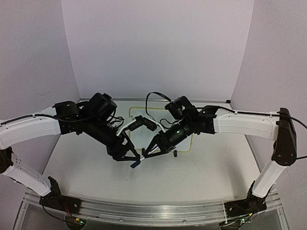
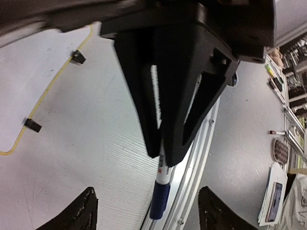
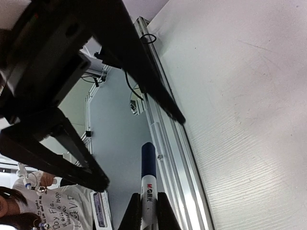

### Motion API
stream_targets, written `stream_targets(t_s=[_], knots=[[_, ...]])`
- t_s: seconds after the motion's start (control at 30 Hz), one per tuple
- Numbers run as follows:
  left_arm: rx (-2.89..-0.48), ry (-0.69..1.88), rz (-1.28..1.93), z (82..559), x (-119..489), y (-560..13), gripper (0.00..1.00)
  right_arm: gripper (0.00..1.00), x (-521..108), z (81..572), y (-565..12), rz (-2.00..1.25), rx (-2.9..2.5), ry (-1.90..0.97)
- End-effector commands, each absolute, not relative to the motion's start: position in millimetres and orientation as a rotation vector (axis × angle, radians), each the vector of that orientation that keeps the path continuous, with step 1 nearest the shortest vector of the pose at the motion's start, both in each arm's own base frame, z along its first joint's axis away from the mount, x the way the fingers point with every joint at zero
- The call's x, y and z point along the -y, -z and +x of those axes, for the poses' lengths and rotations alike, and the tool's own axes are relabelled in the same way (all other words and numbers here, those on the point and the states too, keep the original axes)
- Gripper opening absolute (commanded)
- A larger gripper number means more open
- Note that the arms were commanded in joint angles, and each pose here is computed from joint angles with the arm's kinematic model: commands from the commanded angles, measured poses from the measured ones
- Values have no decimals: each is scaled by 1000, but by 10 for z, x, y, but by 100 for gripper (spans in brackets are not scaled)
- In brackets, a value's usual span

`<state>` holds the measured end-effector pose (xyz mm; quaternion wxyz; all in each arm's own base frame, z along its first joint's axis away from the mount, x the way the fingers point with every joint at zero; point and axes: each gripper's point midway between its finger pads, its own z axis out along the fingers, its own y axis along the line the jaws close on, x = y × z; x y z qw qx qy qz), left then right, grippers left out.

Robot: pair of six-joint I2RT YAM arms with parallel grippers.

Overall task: Write a sentence on the whiteboard
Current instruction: Pass from the left arm to the right, then open the pen cap from the whiteboard marker.

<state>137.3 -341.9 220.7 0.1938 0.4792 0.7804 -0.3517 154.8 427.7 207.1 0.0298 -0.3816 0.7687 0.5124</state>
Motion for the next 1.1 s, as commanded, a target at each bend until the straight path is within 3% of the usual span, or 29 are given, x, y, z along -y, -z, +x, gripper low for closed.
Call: stream_targets(t_s=[0.0,0.2,0.5,0.8,0.93,1.03,1.07], knots=[[-2049,1022,959,1723,3283,-2721,83,0,-4349,1787,-2529,-1019,-2148,-1584],[-1894,1274,679,1785,3204,-3046,89,0,-4338,1890,-2929,-901,-1950,-1622],[-1722,1568,711,1490,3233,-3358,88,0,-4199,1836,-3338,-814,-1727,-1713],[-1679,1670,763,1385,3288,-3429,41,0,-4187,1748,-3397,-823,-1700,-1788],[-1693,1676,757,1402,3307,-3388,28,0,-4178,1735,-3430,-824,-1690,-1798],[-1701,1684,762,1398,3320,-3367,27,0,-4176,1734,-3436,-822,-1689,-1801],[-1702,1686,764,1396,3323,-3365,22,0,-4177,1732,-3438,-823,-1688,-1801]])
